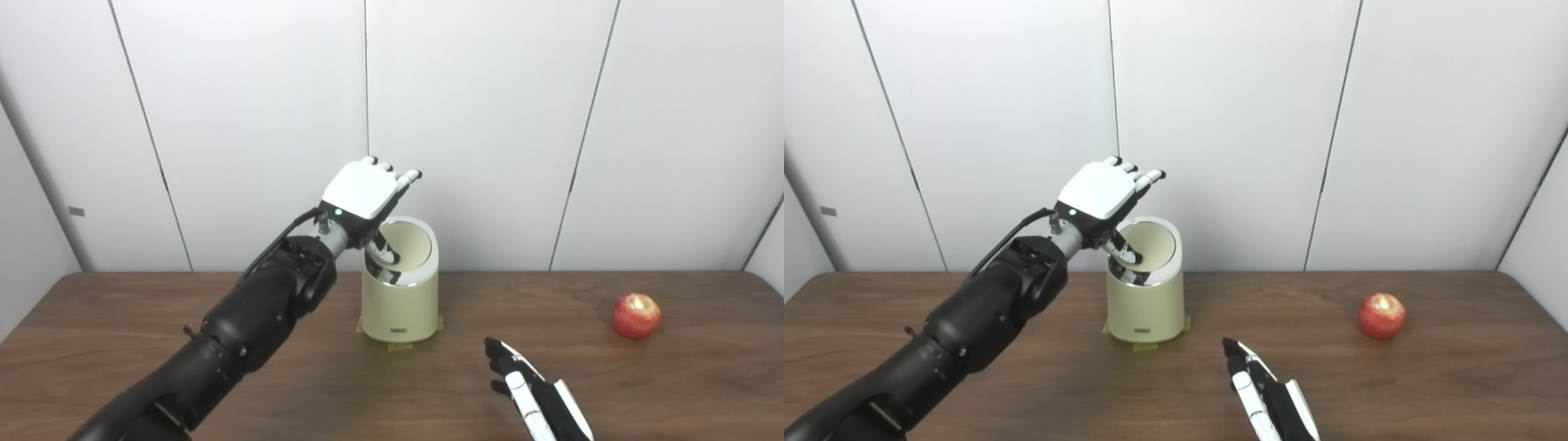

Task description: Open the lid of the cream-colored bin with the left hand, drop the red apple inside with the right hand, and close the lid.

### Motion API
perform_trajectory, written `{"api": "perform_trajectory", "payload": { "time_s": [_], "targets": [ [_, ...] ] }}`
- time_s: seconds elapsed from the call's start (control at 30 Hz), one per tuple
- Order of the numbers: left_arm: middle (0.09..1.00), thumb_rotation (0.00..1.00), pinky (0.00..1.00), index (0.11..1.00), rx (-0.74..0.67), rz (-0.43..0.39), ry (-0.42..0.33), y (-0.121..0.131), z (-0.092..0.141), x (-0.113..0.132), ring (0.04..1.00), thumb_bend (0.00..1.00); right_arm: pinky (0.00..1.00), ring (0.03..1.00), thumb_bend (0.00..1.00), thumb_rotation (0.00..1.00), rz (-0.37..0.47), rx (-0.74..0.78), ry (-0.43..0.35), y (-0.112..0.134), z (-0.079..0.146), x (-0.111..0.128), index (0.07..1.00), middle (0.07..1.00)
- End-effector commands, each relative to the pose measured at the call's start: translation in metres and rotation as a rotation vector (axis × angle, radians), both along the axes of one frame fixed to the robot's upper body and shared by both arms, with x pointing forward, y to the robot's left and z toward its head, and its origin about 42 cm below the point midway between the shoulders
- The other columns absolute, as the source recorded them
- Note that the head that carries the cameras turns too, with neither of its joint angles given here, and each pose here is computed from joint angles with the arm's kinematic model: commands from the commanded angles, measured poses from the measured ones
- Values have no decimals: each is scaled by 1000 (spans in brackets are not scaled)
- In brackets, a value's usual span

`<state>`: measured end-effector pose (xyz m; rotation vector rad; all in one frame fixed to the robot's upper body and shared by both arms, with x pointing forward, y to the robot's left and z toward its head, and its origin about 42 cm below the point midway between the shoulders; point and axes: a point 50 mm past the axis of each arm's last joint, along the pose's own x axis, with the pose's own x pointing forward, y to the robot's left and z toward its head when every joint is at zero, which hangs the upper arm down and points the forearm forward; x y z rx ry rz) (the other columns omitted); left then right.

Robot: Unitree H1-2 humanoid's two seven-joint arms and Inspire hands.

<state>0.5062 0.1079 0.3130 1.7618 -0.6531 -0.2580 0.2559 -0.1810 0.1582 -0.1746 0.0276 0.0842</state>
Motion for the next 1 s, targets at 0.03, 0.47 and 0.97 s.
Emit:
{"api": "perform_trajectory", "payload": {
  "time_s": [0.03, 0.47, 0.97],
  "targets": [
    [875, 41, 991, 963, 54, 0, -36, -1, 13, 4, 916, 1000, 851, 911, 483, 964, 5, 10, -89, 5, 19, 7, 868, 897],
    [887, 15, 931, 946, -242, 73, 98, 2, 33, 0, 912, 936, 865, 914, 492, 965, -1, 6, -82, 3, 20, 7, 868, 896],
    [814, 107, 618, 852, -995, 28, 222, 36, 60, -1, 768, 739, 868, 918, 473, 978, -2, -5, -73, -1, 21, 5, 871, 899]
  ]
}}
